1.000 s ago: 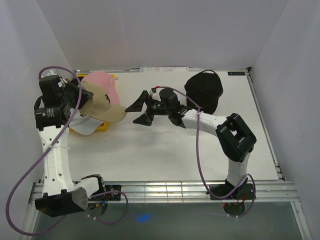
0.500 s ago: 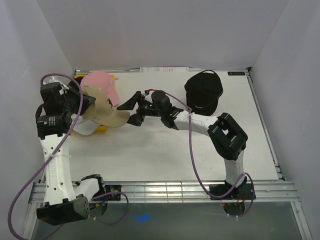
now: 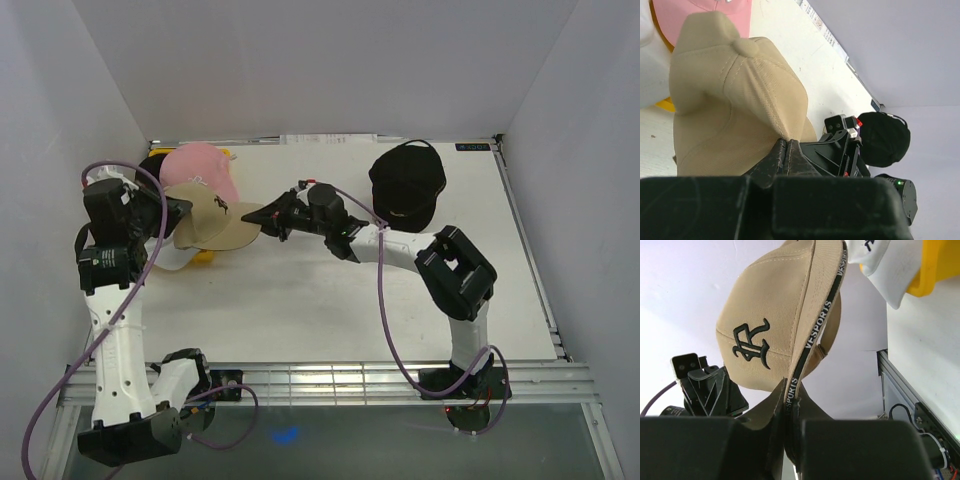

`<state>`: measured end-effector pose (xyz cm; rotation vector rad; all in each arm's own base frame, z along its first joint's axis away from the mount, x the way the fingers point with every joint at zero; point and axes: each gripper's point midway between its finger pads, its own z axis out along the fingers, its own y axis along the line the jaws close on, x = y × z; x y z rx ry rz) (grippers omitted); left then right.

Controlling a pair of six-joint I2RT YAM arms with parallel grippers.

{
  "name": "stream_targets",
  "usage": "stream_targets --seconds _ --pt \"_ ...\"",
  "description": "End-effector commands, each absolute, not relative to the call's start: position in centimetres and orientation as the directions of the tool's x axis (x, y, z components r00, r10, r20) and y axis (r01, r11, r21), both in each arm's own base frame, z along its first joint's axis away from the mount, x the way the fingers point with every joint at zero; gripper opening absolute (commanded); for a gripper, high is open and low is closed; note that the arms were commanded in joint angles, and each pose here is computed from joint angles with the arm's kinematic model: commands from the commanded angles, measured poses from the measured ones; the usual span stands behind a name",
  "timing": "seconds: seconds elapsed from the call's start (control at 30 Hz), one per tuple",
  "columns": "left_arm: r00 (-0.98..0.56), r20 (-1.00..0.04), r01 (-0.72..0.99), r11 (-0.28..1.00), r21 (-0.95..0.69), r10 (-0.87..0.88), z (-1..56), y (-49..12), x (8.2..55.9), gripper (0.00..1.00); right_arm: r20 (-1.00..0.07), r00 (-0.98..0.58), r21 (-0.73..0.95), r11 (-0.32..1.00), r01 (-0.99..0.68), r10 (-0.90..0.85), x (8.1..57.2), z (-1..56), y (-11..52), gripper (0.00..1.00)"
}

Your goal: Stack the hats

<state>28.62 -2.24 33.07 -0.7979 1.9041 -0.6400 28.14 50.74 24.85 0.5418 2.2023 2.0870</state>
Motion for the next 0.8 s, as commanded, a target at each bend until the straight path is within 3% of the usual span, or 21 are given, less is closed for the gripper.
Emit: stream_targets --seconds 0.0,0.1,0.13,0.27,0.37,0.53,0.77 --pt "-0.392 -0.535 -0.21 0.638 -0.741 -0.749 32.8 -3.8 28.2 0.0 0.143 -0.944 0.989 -0.081 0.124 0.298 26.8 29.8 49.8 0.08" --pt "-0.402 -0.528 -0.191 0.633 -0.751 -0.748 33.0 -4.2 28.4 0.07 0.083 -0.931 0.994 -0.094 0.052 0.355 27.0 32.4 48.5 0.08" --pt "-0.4 -0.528 -0.181 0.63 -0.755 -0.749 33.4 -4.2 28.6 0.2 0.076 -0.919 0.996 -0.079 0.049 0.388 27.3 32.5 48.1 0.08" --pt "-0.38 -0.546 -0.111 0.623 -0.774 -0.747 36.5 -4.7 29.0 0.56 0.001 -0.878 0.996 -0.08 -0.043 0.478 27.7 36.3 46.0 0.08" --pt "-0.365 -0.557 -0.048 0.612 -0.789 -0.746 39.3 -5.2 29.0 0.67 -0.048 -0.828 0.994 -0.054 -0.095 0.559 28.5 38.2 44.3 0.08" --pt "-0.345 -0.548 0.028 0.575 -0.817 -0.762 42.6 -6.0 28.7 0.71 -0.149 -0.676 0.981 0.024 -0.191 0.721 30.5 40.8 40.8 0.08" --pt "-0.388 -0.492 0.053 0.515 -0.856 -0.779 43.2 -7.3 27.4 0.71 -0.205 -0.396 0.96 0.105 -0.259 0.895 33.2 45.5 32.9 0.08"
